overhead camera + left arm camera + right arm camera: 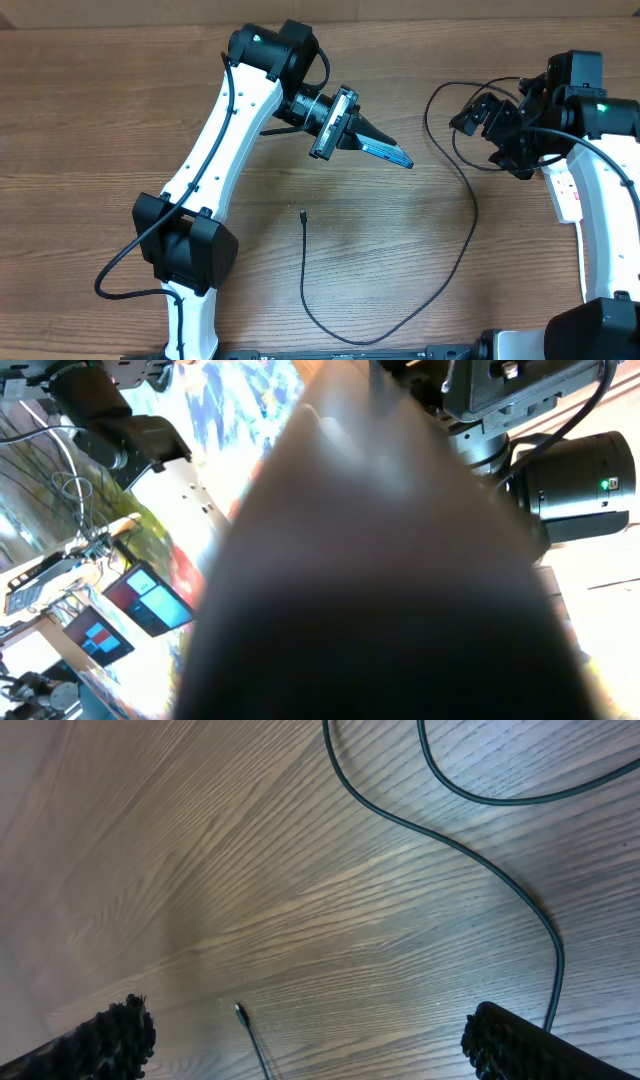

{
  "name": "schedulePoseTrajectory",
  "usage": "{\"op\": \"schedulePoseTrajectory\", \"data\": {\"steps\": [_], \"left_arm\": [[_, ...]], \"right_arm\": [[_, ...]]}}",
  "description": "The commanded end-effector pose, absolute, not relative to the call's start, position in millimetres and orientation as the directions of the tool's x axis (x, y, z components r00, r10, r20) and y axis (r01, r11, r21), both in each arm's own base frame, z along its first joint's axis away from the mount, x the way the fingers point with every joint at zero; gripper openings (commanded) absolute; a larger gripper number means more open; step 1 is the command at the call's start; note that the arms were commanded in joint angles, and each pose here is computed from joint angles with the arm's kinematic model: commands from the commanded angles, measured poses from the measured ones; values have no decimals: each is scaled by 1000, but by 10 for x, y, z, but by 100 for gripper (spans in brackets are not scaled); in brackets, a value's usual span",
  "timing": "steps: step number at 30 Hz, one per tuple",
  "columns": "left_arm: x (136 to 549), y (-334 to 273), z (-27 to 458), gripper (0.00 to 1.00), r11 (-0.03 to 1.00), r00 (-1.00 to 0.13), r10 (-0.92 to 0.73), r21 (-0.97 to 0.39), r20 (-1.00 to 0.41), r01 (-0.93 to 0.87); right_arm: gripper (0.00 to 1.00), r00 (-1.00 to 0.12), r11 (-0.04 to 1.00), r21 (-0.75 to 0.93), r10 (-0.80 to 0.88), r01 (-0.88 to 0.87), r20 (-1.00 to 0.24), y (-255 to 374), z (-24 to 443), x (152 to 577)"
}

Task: Plug charger to phone and switch on socket

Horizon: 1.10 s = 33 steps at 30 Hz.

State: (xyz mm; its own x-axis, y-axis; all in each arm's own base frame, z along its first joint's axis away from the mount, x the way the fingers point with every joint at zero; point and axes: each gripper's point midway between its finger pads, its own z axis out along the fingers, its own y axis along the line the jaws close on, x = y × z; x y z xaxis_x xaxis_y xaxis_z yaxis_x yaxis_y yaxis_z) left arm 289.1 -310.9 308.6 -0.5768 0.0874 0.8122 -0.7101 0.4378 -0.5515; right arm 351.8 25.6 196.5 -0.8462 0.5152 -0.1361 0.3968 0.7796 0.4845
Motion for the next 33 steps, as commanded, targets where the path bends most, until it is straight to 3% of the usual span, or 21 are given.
{"op": "schedulePoseTrajectory", "data": {"steps": [1, 14, 24, 29, 33], "left_arm": [[2830, -3153, 3194, 4, 420, -600, 141, -596, 788, -684], [2426, -3203, 3628, 5, 401, -673, 249, -706, 697, -583], [2298, -3054, 3778, 4, 433, -691, 164, -681, 704, -591], [2338, -3023, 3615, 4, 486, -714, 80, -653, 696, -581], [2447, -2918, 3291, 5, 586, -788, -53, -620, 614, -522]], "right_arm": [[100, -846, 787, 485, 508, 381, -161, 253, 2017, 3537], [100, -846, 787, 485, 508, 381, -161, 253, 2016, 3536], [100, -846, 787, 485, 508, 381, -161, 253, 2017, 3537], [100, -846, 787, 485, 508, 381, -161, 253, 2017, 3537], [100, -846, 787, 485, 508, 381, -161, 253, 2017, 3537]]}}
